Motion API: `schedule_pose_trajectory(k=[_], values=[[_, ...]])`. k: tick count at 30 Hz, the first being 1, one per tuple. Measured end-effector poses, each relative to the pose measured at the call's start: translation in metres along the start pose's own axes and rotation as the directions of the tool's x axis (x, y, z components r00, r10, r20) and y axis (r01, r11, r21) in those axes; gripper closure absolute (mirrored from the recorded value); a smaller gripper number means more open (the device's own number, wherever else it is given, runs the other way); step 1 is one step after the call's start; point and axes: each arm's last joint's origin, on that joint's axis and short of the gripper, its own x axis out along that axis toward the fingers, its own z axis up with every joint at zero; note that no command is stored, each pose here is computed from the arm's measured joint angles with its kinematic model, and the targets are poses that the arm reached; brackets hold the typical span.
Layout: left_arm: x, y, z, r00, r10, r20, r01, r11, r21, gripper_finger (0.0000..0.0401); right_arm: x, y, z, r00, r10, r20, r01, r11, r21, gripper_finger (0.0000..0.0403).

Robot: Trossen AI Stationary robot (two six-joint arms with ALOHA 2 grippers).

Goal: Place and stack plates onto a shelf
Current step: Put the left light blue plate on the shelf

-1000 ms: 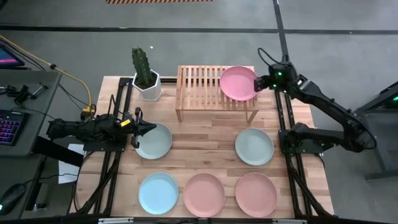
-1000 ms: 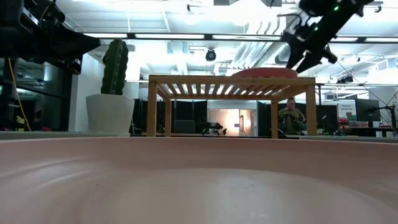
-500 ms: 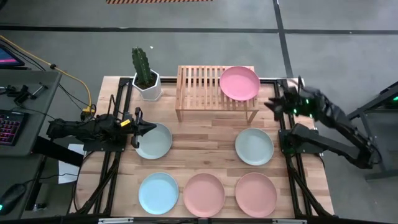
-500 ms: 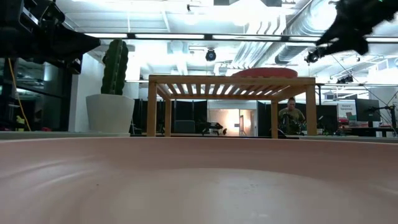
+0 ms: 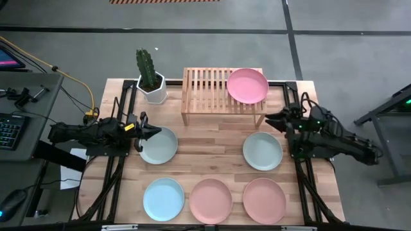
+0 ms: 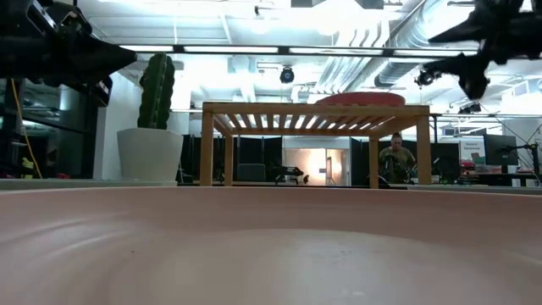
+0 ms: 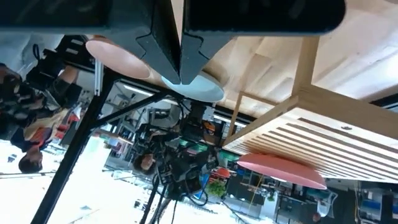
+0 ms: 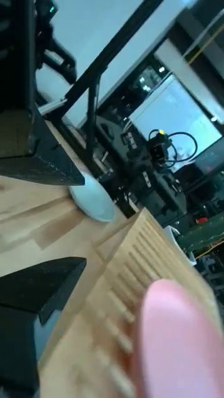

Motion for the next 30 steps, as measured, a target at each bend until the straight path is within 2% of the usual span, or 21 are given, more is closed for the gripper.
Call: schedule_pose_trajectory(k=[5,9,12,15,18,24,30], values=[[0.0,0.0,0.001,1.0,0.007,0.017,-0.007,0.999,0.031,0.0401,0.008,0.027,0.034,0.999,0.042,-0.007,-0.042,0.991,-0.13,0.0222],[0.0,-0.001,0.005,0.999,0.001,0.051,-0.003,1.0,0.026,0.0401,0.028,0.049,0.052,0.992,0.119,-0.052,-0.127,0.965,-0.229,0.0222],[0.0,-0.001,0.005,0.998,-0.001,0.057,-0.001,1.0,0.026,0.0401,0.051,0.066,0.052,0.974,0.187,-0.124,-0.216,0.931,-0.294,0.0222],[0.0,-0.001,0.005,0.998,0.0,0.056,-0.001,1.0,0.025,0.0401,0.07,0.081,0.04,0.951,0.227,-0.21,-0.29,0.89,-0.351,0.0222],[0.0,-0.001,0.005,0.998,0.0,0.055,-0.001,1.0,0.025,0.0401,0.08,0.093,0.028,0.947,0.199,-0.25,-0.289,0.869,-0.402,0.0222],[0.0,-0.002,0.011,0.994,-0.007,0.113,0.008,1.0,-0.01,0.0397,0.08,0.107,0.013,0.961,0.133,-0.242,-0.232,0.866,-0.444,0.0222],[0.006,-0.004,0.008,0.999,-0.039,0.034,0.041,0.996,-0.083,0.0344,0.076,0.112,0.011,0.982,0.063,-0.18,-0.142,0.872,-0.468,0.0222]])
